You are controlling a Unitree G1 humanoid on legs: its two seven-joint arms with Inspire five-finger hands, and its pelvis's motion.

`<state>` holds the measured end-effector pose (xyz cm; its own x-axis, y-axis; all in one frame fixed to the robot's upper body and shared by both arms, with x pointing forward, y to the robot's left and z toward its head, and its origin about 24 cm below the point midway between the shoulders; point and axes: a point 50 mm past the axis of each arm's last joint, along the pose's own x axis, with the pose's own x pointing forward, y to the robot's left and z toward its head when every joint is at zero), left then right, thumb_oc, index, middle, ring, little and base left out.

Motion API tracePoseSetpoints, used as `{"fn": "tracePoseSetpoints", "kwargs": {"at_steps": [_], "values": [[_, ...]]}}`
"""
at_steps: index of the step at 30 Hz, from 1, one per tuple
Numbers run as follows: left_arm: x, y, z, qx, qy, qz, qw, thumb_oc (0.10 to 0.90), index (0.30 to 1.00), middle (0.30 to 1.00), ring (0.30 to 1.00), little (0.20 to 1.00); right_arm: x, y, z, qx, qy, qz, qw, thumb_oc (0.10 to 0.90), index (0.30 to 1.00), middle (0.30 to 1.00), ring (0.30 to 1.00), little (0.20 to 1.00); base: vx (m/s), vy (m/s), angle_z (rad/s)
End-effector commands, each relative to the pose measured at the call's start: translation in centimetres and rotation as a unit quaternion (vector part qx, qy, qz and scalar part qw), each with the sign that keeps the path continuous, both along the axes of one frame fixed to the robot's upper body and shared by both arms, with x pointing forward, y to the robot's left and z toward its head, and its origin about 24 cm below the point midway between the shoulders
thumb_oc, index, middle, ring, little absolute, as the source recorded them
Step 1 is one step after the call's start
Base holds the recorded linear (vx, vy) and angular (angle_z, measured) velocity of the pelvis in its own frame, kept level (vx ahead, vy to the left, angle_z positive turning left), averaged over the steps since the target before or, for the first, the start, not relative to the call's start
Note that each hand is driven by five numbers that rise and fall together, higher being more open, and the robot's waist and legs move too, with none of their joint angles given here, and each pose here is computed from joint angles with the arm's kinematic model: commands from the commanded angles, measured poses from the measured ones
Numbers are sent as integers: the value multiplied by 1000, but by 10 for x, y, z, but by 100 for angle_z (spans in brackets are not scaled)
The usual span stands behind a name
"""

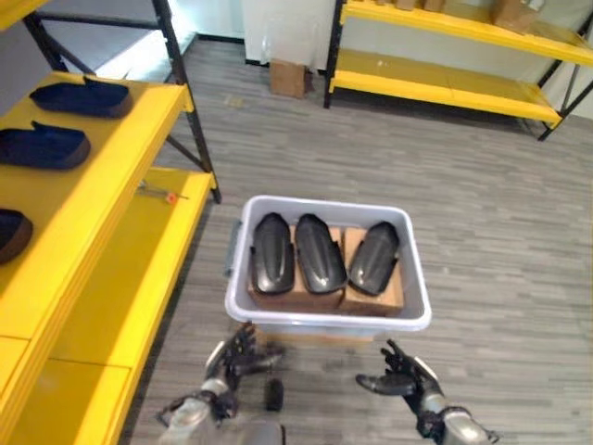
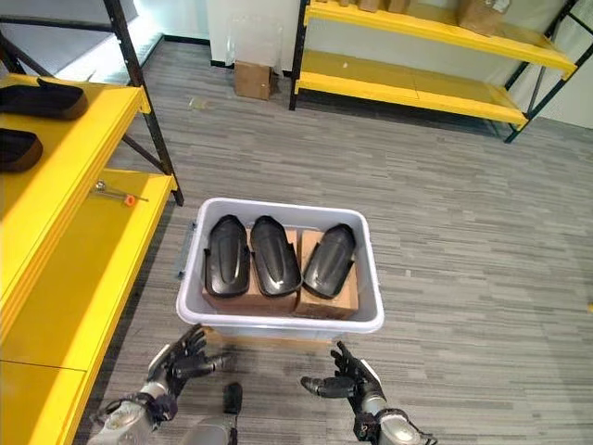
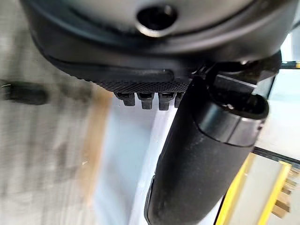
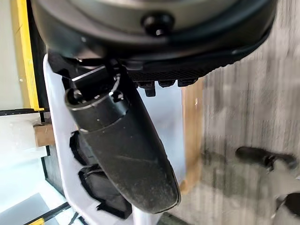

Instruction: Move parts from the plastic box to the shelf.

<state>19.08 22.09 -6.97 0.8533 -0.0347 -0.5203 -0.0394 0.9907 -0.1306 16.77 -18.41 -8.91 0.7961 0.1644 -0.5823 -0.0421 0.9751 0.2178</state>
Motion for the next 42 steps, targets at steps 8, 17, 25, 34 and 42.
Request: {"fn": "tracePoseSetpoints", "kwargs": {"at_steps": [8,17,25,34,42], "values": [[0,0,17,7,-59,-24,998,900,1000,1000,1000,1000,17,2,20,4,-68,30,997,900,1000,1000,1000,1000,98,110,-11],[1,0,17,9,-56,-35,998,900,1000,1000,1000,1000,26,8,29,5,-91,45,995,900,1000,1000,1000,1000,69,5,1],[-8,3,9,9,-37,-29,999,900,1000,1000,1000,1000,25,7,30,-3,-92,62,994,900,1000,1000,1000,1000,106,-250,4],[-4,-3,10,-3,-43,-24,999,900,1000,1000,1000,1000,28,-7,34,-17,-103,40,994,900,1000,1000,1000,1000,70,-244,28],[-8,-3,9,-5,-41,-27,999,900,1000,1000,1000,1000,35,-20,51,-69,-144,56,986,900,1000,1000,1000,1000,36,-31,12]]}}
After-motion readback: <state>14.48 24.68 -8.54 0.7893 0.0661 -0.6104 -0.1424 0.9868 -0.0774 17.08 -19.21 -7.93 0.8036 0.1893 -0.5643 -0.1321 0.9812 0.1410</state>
